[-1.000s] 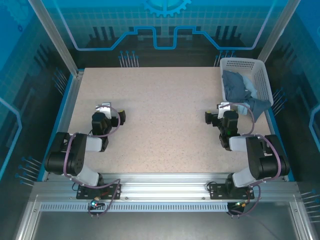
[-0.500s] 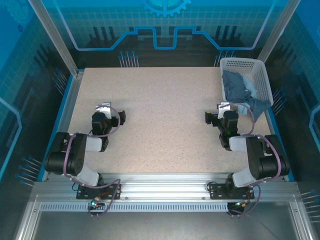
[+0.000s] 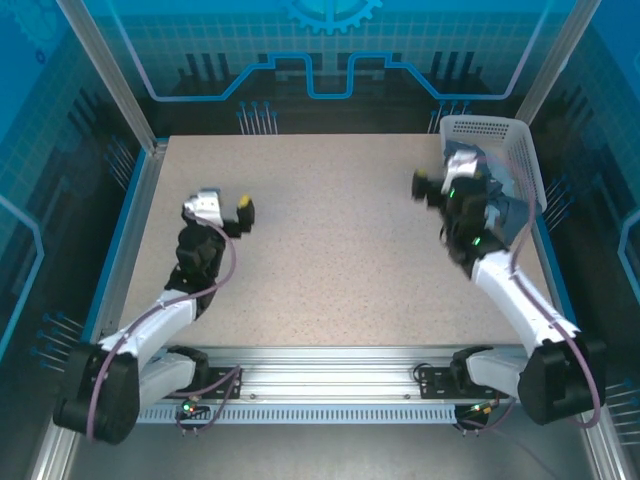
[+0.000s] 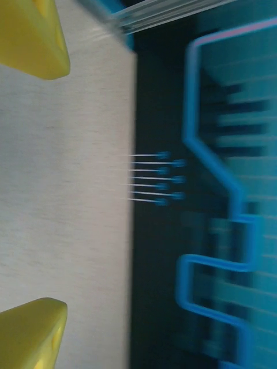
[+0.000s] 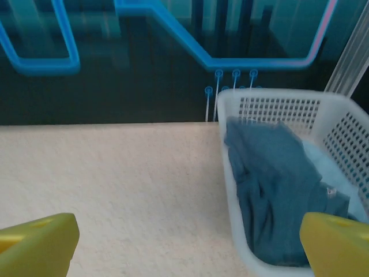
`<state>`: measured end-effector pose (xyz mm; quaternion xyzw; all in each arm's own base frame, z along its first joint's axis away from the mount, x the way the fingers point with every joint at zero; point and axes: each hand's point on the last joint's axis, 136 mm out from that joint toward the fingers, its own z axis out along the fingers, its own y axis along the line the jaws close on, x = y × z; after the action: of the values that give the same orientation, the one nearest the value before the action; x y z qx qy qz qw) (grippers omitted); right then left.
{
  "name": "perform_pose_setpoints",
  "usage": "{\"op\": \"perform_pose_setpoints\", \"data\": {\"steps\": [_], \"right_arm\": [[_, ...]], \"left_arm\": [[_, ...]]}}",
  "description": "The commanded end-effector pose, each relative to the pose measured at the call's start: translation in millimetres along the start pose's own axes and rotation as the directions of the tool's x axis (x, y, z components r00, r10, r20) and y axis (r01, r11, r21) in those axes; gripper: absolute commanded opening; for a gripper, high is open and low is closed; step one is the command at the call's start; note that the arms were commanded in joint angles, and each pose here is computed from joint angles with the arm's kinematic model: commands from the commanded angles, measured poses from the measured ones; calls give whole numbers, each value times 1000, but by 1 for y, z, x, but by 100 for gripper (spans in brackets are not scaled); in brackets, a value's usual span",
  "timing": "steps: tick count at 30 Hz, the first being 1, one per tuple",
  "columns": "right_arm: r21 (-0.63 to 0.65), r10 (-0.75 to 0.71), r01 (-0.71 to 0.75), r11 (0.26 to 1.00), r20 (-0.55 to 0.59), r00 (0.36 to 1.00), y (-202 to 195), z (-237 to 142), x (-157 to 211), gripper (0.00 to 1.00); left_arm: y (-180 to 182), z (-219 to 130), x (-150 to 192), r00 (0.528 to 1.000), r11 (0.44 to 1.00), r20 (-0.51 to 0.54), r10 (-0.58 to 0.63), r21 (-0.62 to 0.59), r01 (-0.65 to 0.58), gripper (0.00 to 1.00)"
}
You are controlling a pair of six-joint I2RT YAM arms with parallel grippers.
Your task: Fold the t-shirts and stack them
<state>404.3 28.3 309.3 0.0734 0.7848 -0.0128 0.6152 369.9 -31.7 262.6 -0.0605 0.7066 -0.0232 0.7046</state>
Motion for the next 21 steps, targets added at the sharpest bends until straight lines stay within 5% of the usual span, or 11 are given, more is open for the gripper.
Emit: {"op": "perform_pose_setpoints", "data": {"steps": [1, 2, 3, 5, 6, 12, 21], "right_arm": [[219, 358, -300, 928, -306, 882, -40, -18, 13, 100], [161, 380, -345, 925, -362, 851, -37, -7, 9, 98], [140, 396, -371, 918, -374, 839, -39, 2, -1, 85], [258, 415, -338, 905, -369, 831, -59, 11, -7, 71], [292, 421, -326, 899, -371, 828, -68, 18, -11, 70], [342, 453, -307, 888, -548, 703, -97, 77, 21, 68], [361, 493, -338, 869, -667, 559, -119, 134, 107, 60]], "left_arm": [[26, -5, -43, 948, 933, -92, -305, -232, 277, 99], [35, -5, -51, 898, 869, -72, -435, -293, 398, 99], [36, 4, -52, 834, 815, -78, -547, -280, 508, 99], [18, 30, -58, 713, 738, -192, -674, -181, 650, 99], [2, 40, -61, 690, 735, -263, -675, -157, 659, 99], [-120, 57, -51, 666, 797, -587, -460, 58, 602, 97], [-211, 18, -16, 596, 729, -740, -311, 217, 649, 88]]}}
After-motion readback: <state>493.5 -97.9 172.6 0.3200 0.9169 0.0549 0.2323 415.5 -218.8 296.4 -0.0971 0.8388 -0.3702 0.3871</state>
